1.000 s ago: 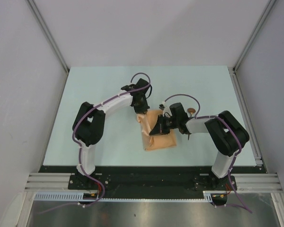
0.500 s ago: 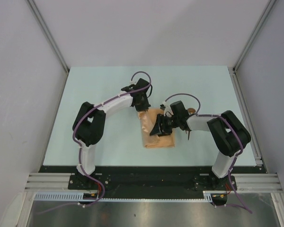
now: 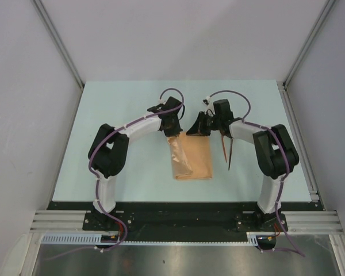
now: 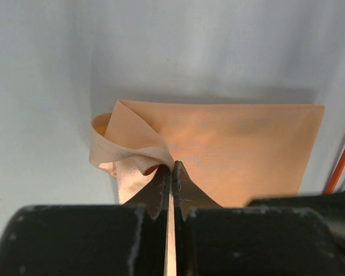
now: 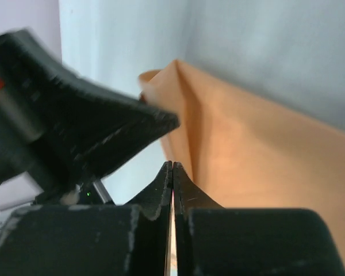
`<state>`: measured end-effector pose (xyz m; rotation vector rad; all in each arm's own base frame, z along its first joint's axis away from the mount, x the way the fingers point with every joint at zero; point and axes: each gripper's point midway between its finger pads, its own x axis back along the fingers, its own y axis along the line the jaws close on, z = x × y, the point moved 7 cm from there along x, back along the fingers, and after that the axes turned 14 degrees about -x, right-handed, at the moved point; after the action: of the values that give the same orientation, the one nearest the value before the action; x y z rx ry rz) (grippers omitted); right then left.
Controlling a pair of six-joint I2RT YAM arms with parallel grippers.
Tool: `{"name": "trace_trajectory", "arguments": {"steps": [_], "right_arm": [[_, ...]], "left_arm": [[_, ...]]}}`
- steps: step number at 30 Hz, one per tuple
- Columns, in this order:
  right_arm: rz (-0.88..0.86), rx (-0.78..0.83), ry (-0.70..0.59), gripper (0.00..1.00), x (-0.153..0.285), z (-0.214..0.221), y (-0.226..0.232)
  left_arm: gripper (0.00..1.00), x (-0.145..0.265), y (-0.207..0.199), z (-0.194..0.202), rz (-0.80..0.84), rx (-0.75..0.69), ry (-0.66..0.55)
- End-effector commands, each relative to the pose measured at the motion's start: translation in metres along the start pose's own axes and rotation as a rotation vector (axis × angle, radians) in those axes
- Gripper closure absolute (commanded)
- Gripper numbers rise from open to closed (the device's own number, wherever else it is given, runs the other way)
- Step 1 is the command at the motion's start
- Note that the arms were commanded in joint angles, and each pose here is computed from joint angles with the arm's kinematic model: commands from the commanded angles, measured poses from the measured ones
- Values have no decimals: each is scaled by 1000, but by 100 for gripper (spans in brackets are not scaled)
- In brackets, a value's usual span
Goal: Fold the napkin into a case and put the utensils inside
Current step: Fold the lower triangle-folded napkin at the center of the board.
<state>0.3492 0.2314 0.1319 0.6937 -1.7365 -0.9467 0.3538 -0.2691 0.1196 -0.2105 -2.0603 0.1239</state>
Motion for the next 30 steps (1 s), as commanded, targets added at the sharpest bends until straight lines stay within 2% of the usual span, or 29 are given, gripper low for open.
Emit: {"name": "trace_trajectory", "arguments": {"steps": [1,8,16,30], "right_arm": [[-29,-14,0,100,-26,-16,-1],[-17,-22,13,100,-48,-23,-15],[71,-17,29,100,-68,-23,-40],[131,13,34,100,-74,-21,-50]], "left_arm": [[100,18,-4,-11,28,-23,-59],[100,17,-5,-10,40,-29,-57],[100,14,-13,-9,88,-38,-48],[100,-1,-36,0,195,-98,27]]}}
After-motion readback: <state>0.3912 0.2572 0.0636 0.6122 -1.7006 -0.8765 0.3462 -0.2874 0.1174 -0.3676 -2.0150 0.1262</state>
